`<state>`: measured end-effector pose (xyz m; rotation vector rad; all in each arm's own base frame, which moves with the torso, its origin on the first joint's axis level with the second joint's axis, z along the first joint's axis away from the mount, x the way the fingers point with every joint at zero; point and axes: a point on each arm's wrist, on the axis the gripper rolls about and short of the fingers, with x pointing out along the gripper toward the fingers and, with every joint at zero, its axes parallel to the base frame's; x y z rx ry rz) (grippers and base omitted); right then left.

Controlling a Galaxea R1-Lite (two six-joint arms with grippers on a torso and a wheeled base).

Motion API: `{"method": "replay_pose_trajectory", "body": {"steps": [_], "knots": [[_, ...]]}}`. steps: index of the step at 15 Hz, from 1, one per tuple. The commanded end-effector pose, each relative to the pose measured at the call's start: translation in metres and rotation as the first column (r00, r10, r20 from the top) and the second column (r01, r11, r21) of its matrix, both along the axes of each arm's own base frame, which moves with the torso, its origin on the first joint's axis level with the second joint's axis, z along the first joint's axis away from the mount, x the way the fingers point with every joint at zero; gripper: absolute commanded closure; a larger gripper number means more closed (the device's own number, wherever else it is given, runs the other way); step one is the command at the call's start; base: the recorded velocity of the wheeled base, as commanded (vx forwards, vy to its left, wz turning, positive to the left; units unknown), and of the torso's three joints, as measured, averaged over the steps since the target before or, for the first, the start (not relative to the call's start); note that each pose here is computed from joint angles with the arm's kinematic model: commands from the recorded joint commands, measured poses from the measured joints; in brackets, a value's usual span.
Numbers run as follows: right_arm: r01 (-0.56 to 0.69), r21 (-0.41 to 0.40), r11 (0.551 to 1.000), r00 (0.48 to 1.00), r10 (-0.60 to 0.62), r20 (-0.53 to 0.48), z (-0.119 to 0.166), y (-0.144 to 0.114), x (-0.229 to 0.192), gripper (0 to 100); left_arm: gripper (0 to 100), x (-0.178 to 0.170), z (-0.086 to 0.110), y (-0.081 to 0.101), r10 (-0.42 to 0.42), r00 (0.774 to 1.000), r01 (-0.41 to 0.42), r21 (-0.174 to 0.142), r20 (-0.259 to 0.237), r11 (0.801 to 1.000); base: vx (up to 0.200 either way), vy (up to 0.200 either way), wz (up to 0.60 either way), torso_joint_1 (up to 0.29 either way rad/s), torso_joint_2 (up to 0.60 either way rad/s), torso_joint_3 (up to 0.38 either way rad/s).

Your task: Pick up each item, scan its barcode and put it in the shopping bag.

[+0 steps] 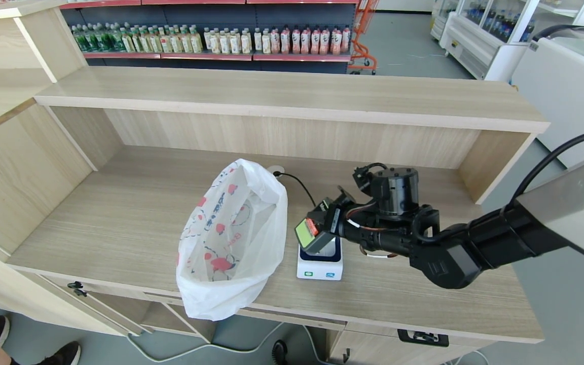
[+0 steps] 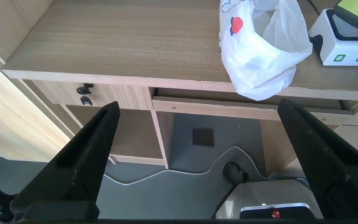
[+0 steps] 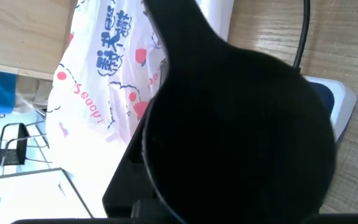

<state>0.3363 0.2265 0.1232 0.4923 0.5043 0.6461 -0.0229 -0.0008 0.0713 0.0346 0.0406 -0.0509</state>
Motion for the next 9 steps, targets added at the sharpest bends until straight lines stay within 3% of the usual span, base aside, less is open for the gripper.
{"method": "replay_pose_trajectory", "body": {"steps": [1,9], "knots": [[-0.007,-0.001,1.000,1.000,0.007,-0.002,-0.0037,0.0050,0.0030,100,0,0.0000,0.0000,0.0000,0.000,1.000,0.000,0.000,0.000,1.000,0.000,0.000,0.00,0.000,0.00,0.000],[-0.022,-0.032,0.999,1.000,0.022,0.015,-0.0087,0.0099,0.0047,100,0,0.0000,0.0000,0.0000,0.000,1.000,0.000,-0.002,0.000,1.000,0.000,0.000,0.00,0.000,0.00,0.000]]}}
